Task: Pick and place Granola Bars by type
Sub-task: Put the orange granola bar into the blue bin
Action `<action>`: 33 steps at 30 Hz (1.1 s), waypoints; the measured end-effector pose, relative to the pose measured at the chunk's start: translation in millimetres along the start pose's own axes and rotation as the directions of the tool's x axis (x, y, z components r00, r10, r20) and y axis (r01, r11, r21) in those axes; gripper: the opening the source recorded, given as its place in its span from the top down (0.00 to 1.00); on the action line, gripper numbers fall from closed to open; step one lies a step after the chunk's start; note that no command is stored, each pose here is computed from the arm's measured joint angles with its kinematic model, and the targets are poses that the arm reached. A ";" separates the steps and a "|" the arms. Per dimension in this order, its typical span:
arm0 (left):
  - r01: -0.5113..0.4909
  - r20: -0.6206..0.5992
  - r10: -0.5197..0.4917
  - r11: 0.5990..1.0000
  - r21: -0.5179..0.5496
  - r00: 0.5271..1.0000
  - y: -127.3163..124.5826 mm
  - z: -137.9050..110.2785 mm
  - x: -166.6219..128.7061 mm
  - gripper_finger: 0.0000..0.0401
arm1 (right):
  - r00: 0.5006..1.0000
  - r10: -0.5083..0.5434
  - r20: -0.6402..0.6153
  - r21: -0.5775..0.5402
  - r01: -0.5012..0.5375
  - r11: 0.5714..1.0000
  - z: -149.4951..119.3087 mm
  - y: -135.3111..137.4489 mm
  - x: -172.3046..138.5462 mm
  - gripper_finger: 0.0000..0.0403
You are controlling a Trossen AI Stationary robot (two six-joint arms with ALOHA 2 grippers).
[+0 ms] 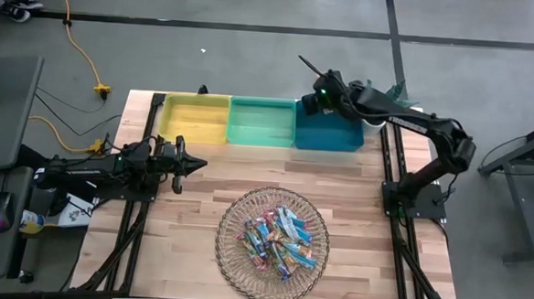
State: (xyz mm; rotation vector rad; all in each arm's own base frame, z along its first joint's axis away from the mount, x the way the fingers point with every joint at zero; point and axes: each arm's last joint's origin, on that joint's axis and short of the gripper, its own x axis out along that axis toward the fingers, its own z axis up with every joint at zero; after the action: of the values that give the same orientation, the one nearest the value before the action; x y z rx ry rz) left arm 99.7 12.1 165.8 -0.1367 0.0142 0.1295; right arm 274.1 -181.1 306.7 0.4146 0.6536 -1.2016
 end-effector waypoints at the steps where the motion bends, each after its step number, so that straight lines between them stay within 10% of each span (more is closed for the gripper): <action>1: 0.000 0.000 0.000 1.000 0.000 1.000 0.0 0.1 0.0 1.00 | 1.000 -0.003 -0.022 0.001 0.003 1.000 -0.6 -0.8 7.5 0.77; 14: 0.000 0.000 0.000 1.000 0.000 1.000 0.0 0.1 0.0 1.00 | 0.948 0.063 -0.312 0.062 -0.046 0.997 -38.1 22.1 89.8 0.77; 33: 0.000 0.000 0.000 1.000 0.000 1.000 0.0 -0.1 0.0 1.00 | 0.937 0.051 -0.344 0.262 0.044 0.964 -58.1 33.0 100.7 0.77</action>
State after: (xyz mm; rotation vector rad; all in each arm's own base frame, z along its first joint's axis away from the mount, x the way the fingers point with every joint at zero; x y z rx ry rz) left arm 99.7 12.1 165.8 -0.1367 0.0147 0.1296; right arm 312.7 -207.0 195.2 0.8711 0.7956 -1.2275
